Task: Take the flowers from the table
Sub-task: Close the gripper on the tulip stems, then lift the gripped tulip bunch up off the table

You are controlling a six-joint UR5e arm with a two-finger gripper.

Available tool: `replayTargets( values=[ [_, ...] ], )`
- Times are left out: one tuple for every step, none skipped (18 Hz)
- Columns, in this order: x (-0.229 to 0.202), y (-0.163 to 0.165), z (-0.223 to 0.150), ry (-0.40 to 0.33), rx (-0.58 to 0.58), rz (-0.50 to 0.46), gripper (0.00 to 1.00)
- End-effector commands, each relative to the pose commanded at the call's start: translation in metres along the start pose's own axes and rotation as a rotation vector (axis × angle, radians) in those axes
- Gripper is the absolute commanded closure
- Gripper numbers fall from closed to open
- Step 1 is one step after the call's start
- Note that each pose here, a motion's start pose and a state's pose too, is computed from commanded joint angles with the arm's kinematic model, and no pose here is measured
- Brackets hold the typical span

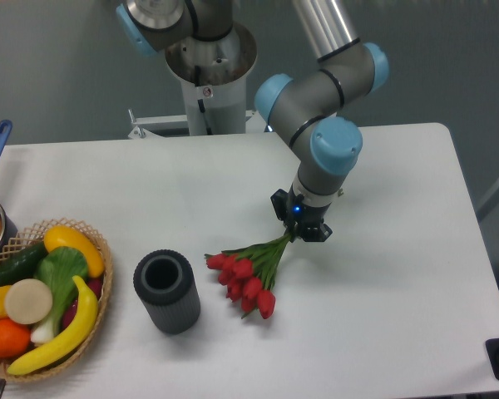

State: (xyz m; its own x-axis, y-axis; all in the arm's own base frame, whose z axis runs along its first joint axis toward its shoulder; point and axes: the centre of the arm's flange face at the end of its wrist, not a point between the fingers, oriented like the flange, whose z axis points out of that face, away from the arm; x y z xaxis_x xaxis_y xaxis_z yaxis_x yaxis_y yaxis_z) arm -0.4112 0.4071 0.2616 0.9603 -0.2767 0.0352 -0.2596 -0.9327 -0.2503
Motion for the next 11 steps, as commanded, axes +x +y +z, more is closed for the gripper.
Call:
replayTargets(
  values=[
    [-0.002, 0.002, -0.009, -0.014, 0.019, -0.006, 0.89],
    [-0.003, 0.002, -0.019, -0.024, 0.049, -0.011, 0.89],
    [-0.003, 0.002, -0.03, -0.036, 0.088, -0.017, 0.89],
    [-0.003, 0.003, -0.043, -0.051, 0.132, -0.022, 0.89],
    [-0.003, 0.005, -0.058, -0.069, 0.172, -0.03, 0.89],
    [-0.003, 0.008, -0.07, -0.082, 0.211, -0.038, 0.89],
    [-0.003, 0.011, -0.082, -0.099, 0.243, -0.044, 0.89],
    [-0.002, 0.014, -0.095, -0.118, 0.268, -0.049, 0.89],
    [-0.001, 0.015, -0.105, -0.129, 0.299, -0.052, 0.89],
    [-0.001, 0.016, -0.114, -0.135, 0.34, -0.065, 0.89],
    [-0.001, 0.018, -0.123, -0.14, 0.389, -0.087, 0.89]
  ],
)
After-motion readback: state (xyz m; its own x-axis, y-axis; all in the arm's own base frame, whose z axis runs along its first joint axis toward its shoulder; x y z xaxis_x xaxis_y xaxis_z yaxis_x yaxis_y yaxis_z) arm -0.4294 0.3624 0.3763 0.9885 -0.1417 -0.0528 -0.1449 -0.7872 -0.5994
